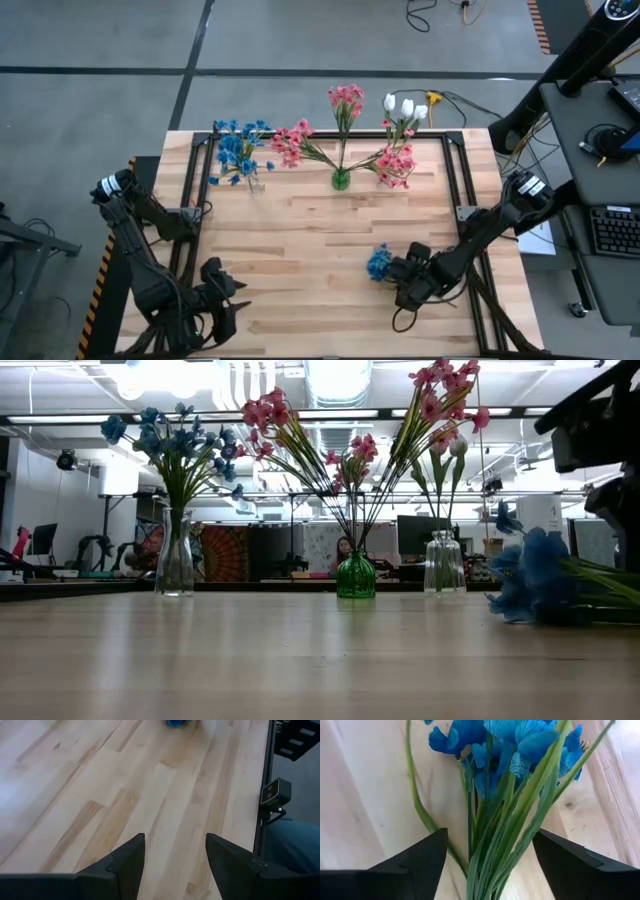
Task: Sort flowers into vase by color
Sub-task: Put the blue flowers into the left transparent vase
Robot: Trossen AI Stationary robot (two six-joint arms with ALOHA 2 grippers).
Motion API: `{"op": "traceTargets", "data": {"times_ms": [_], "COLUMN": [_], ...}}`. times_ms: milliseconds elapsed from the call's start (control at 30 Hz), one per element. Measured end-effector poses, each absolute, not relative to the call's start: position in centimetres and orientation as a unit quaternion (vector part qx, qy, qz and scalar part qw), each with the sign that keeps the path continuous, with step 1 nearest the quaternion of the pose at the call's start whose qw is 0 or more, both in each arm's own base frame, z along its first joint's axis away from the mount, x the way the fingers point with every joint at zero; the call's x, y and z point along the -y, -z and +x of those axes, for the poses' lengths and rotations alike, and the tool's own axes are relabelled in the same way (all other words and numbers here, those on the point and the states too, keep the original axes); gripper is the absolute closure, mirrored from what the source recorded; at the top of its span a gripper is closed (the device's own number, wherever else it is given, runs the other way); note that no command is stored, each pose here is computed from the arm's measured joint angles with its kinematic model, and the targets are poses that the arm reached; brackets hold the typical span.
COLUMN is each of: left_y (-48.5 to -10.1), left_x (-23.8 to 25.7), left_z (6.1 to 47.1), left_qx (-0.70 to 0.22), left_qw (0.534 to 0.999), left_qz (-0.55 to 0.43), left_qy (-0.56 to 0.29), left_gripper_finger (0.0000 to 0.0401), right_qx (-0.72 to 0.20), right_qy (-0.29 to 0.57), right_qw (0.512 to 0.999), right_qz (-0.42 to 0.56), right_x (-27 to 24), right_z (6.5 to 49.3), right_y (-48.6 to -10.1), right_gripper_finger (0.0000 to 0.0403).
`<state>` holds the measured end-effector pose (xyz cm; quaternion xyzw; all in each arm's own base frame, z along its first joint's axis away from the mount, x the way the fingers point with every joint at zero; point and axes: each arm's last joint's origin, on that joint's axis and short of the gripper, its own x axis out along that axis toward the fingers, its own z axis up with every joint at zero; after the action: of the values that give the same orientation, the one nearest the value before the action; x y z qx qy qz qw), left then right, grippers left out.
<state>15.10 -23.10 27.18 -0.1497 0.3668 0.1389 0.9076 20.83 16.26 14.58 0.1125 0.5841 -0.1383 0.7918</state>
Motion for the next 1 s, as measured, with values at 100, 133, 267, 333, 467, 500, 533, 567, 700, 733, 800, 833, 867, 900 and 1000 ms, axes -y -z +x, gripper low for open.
{"op": "traceTargets", "data": {"times_ms": [100, 133, 267, 333, 467, 500, 533, 567, 700, 733, 800, 833, 867, 900, 1000], "left_y": [-27.2, -27.2, -27.3, -27.3, -27.3, -27.3, -27.2, -27.2, -26.8, -26.5, -25.9, -25.6, -25.3, -25.0, -24.3], "left_x": [23.1, 23.1, 23.1, 23.1, 23.2, 23.2, 23.3, 23.3, 23.3, 23.5, 23.7, 23.8, 23.9, 24.0, 24.1], "left_z": [15.1, 15.1, 15.2, 15.2, 15.3, 15.3, 15.3, 15.3, 15.7, 15.8, 16.1, 16.3, 16.5, 16.8, 17.7], "left_qx": [-0.362, -0.362, -0.352, -0.34, -0.335, -0.335, -0.335, -0.332, -0.277, -0.261, -0.242, -0.23, -0.219, -0.207, -0.157], "left_qw": [0.91, 0.911, 0.915, 0.919, 0.921, 0.922, 0.923, 0.924, 0.941, 0.947, 0.954, 0.957, 0.96, 0.963, 0.974], "left_qz": [-0.144, -0.143, -0.138, -0.137, -0.142, -0.138, -0.136, -0.135, -0.129, -0.126, -0.119, -0.122, -0.125, -0.124, -0.118], "left_qy": [-0.139, -0.138, -0.14, -0.143, -0.137, -0.136, -0.134, -0.135, -0.143, -0.141, -0.132, -0.127, -0.122, -0.119, -0.112], "left_gripper_finger": [0.0209, 0.0209, 0.0209, 0.0209, 0.0209, 0.0209, 0.0209, 0.0209, 0.0209, 0.0209, 0.0209, 0.0209, 0.0209, 0.0209, 0.0209], "right_qx": [-0.587, -0.588, -0.588, -0.588, -0.581, -0.575, -0.57, -0.566, -0.532, -0.516, -0.481, -0.463, -0.441, -0.418, -0.337], "right_qy": [0.141, 0.141, 0.143, 0.141, 0.141, 0.137, 0.133, 0.128, 0.109, 0.1, 0.083, 0.072, 0.06, 0.046, -0.005], "right_qw": [0.789, 0.789, 0.788, 0.789, 0.794, 0.798, 0.802, 0.805, 0.831, 0.842, 0.864, 0.875, 0.887, 0.898, 0.932], "right_qz": [0.109, 0.108, 0.109, 0.111, 0.112, 0.117, 0.119, 0.121, 0.119, 0.12, 0.121, 0.122, 0.123, 0.126, 0.132], "right_x": [-16.4, -16.5, -16.6, -16.6, -16.5, -16.5, -16.5, -16.5, -16.4, -16.4, -16.5, -16.6, -16.7, -16.8, -17.2], "right_z": [21.0, 21.1, 21.3, 21.3, 21.1, 21.2, 21.2, 21.1, 21.3, 21.4, 21.7, 21.9, 22.1, 22.3, 23.2], "right_y": [-13.9, -13.7, -13.4, -13.4, -14.0, -14.2, -14.5, -14.9, -16.3, -16.8, -17.7, -18.3, -18.8, -19.4, -21.5], "right_gripper_finger": [0.0149, 0.016, 0.0213, 0.0242, 0.0293, 0.0304, 0.0314, 0.0323, 0.035, 0.0355, 0.0362, 0.0364, 0.0366, 0.0367, 0.0367]}}
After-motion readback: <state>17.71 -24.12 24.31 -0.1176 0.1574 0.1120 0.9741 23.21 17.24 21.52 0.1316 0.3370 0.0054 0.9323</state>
